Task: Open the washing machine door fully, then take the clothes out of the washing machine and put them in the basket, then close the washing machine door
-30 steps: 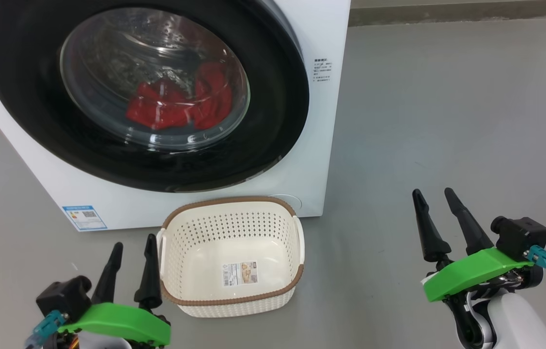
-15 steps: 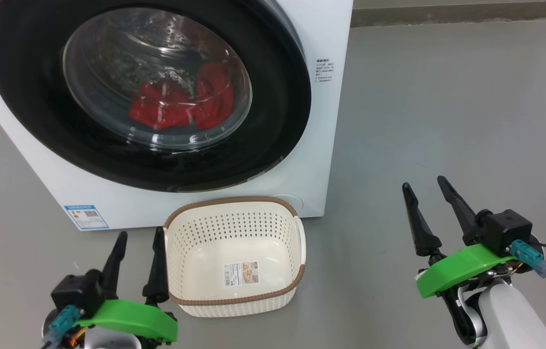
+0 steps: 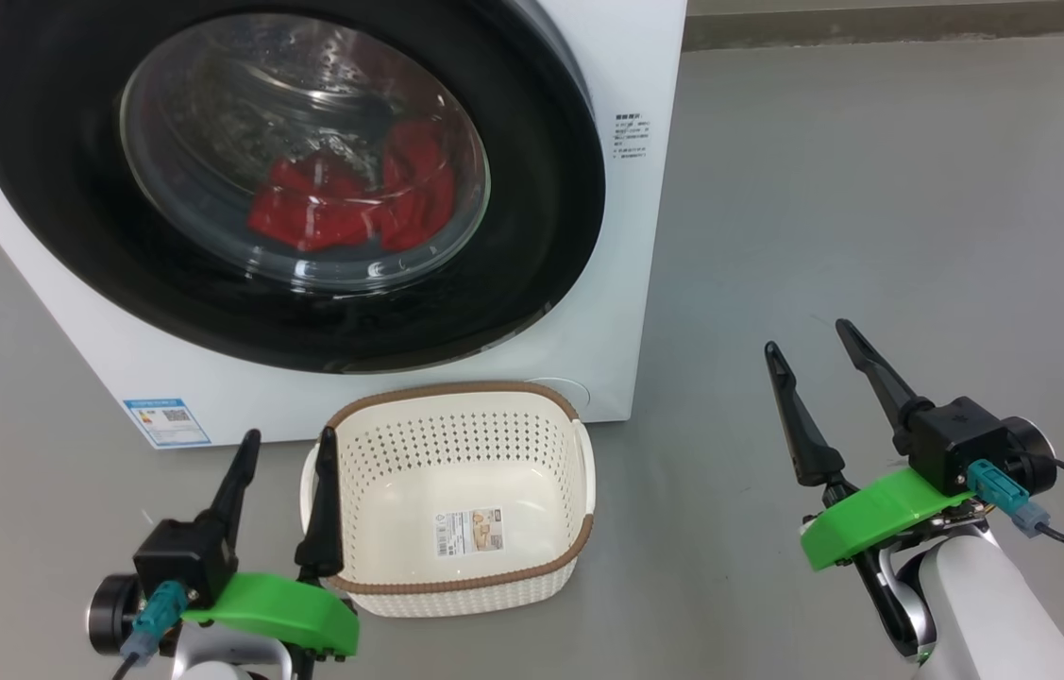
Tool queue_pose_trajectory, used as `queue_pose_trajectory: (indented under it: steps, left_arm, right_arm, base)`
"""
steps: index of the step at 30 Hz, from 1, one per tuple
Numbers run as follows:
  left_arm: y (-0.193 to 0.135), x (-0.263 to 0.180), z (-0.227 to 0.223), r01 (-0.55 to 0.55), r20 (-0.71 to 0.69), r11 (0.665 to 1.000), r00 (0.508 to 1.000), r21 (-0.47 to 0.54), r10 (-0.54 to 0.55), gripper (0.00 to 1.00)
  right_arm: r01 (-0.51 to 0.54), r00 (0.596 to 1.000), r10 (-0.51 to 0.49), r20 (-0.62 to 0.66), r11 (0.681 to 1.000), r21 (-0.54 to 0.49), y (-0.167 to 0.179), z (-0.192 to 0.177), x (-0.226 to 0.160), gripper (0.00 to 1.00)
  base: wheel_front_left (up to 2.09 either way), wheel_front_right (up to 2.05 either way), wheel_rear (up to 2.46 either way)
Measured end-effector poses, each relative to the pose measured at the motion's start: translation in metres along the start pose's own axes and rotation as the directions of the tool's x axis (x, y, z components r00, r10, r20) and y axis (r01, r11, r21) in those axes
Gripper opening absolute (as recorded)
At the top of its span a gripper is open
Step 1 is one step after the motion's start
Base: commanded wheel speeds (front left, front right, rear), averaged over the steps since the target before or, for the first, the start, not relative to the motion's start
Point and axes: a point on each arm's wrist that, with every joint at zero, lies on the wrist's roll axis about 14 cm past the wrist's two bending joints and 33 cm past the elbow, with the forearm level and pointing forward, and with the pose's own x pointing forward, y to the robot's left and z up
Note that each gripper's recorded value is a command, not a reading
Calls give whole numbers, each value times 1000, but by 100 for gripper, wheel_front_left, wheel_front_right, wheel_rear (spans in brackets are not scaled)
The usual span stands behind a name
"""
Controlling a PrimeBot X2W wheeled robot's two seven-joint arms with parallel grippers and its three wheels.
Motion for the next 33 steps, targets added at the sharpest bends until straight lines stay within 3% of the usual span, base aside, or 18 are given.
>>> queue_pose_trajectory:
  steps: [29,30,31,32,33]
  left_arm:
    - [6,1,-5,-21,-11,1000,1000,-22,21,100]
    - [5,3,-4,-17,-7,1000,1000,-22,17,100]
    - [4,5,-2,-14,0,1000,1000,-23,14,100]
    - [3,7,0,-11,8,1000,1000,-23,11,100]
    - [3,9,1,-8,13,1000,1000,-24,9,100]
  right_arm:
    - [14,1000,-13,-22,1000,25,-5,-11,16,100]
    - [13,1000,-13,-19,1000,26,-5,-11,19,90]
    - [14,1000,-14,-18,1000,28,-5,-11,22,45]
    - [16,1000,-15,-17,999,29,-6,-12,25,25]
    - [19,1000,-18,-16,999,31,-8,-12,28,0]
  base:
    - [0,0,0]
    - [0,0,0]
    - [0,0,0]
    - [0,0,0]
    - [0,0,0]
